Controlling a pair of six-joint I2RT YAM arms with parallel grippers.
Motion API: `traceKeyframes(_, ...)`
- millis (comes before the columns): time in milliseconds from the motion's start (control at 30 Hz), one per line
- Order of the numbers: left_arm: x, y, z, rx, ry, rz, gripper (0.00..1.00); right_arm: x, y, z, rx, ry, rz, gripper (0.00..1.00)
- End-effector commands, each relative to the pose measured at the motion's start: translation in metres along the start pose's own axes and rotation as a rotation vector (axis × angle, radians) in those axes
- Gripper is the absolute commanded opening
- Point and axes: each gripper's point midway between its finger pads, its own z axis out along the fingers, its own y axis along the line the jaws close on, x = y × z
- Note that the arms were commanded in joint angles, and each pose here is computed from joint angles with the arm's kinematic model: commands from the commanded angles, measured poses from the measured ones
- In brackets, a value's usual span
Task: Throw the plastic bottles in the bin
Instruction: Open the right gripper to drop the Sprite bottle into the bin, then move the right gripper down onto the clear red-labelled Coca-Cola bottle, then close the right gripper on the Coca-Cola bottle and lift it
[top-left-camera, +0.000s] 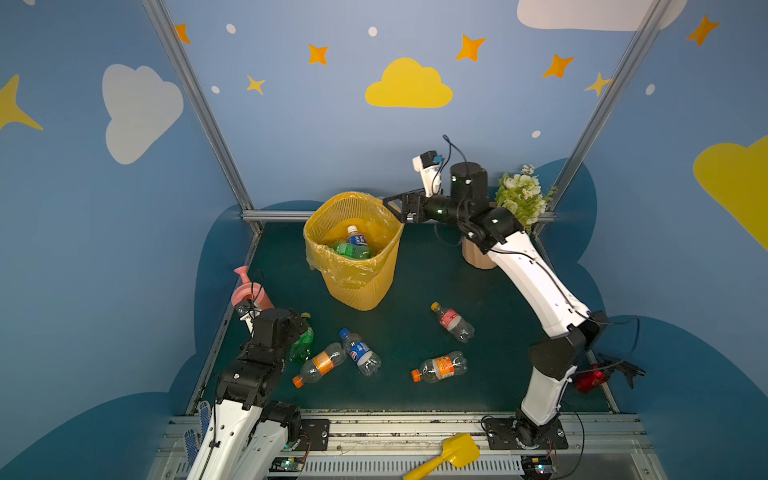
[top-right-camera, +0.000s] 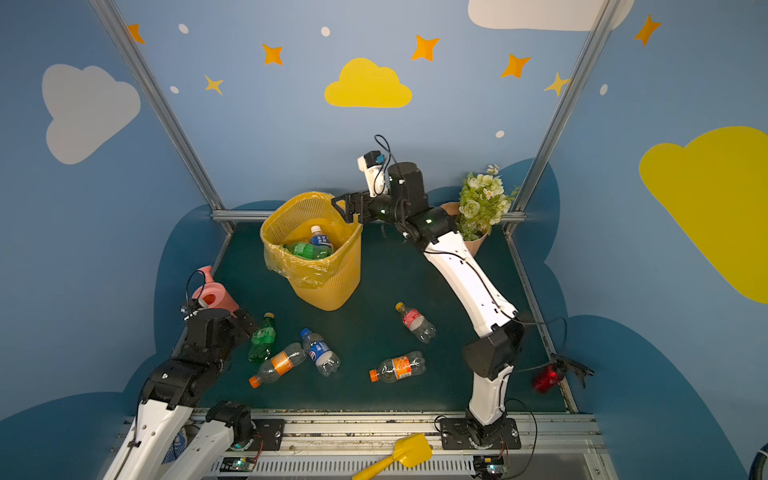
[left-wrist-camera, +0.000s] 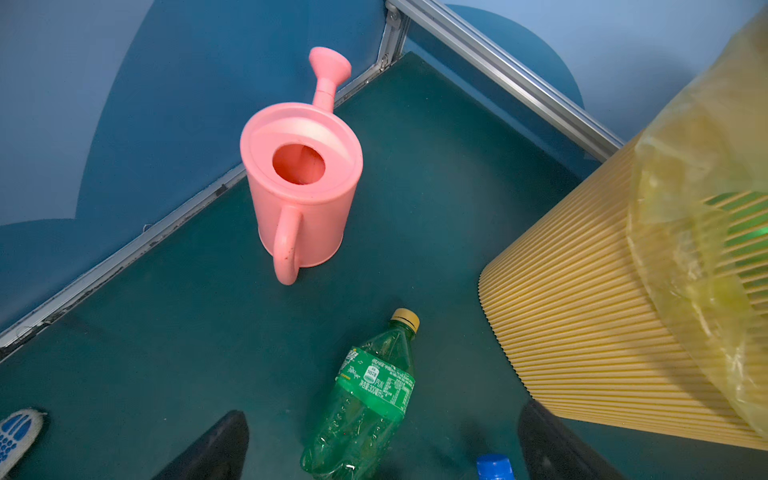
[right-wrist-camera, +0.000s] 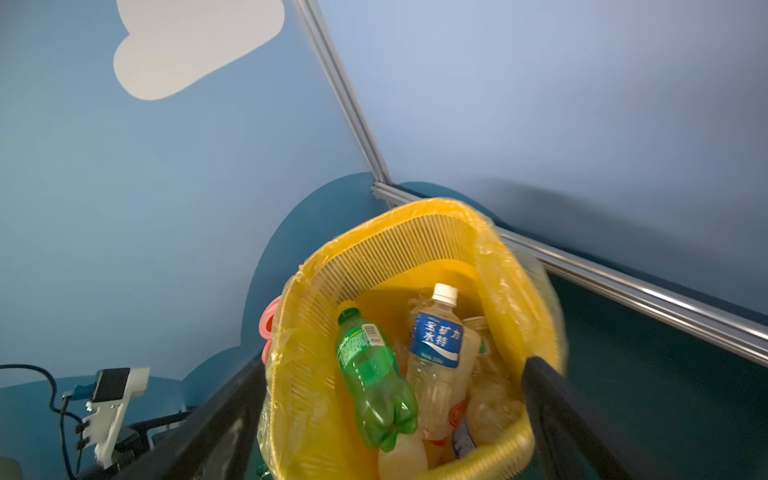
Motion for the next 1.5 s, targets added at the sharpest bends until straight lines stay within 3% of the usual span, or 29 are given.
traceKeyframes(0, -0.004, -0.004, -0.005, 0.026, -0.004, 0.011, 1.00, -0.025, -0.001, -0.060, 0.085, -0.106, -0.084, 0.96)
traceKeyframes(200, -0.001, -0.004, -0.004, 0.034, -0.006, 0.011, 1.00, 0.066, -0.071, -0.090, 0.277, 0.067, -0.037, 0.96)
traceKeyframes(400, 0.005, -0.004, 0.001, 0.043, 0.008, 0.006, 1.00, 0.206, -0.141, -0.122, 0.481, 0.409, 0.051, 0.96)
traceKeyframes(567, 0.007, -0.006, 0.004, 0.045, 0.012, 0.007, 1.00, 0.298, -0.160, -0.142, 0.551, 0.679, 0.154, 0.96)
traceKeyframes(667, 0.008, -0.007, 0.006, 0.048, 0.018, 0.007, 1.00, 0.333, -0.162, -0.147, 0.551, 0.780, 0.210, 0.96)
traceKeyframes(867, 0.010, -0.009, 0.008, 0.053, 0.026, 0.004, 1.00, 0.365, -0.155, -0.141, 0.510, 0.879, 0.235, 0.95)
traceKeyframes(1467, 0.012, -0.007, 0.007, 0.051, 0.032, 0.008, 1.00, 0.401, -0.152, -0.118, 0.457, 1.109, 0.129, 0.86)
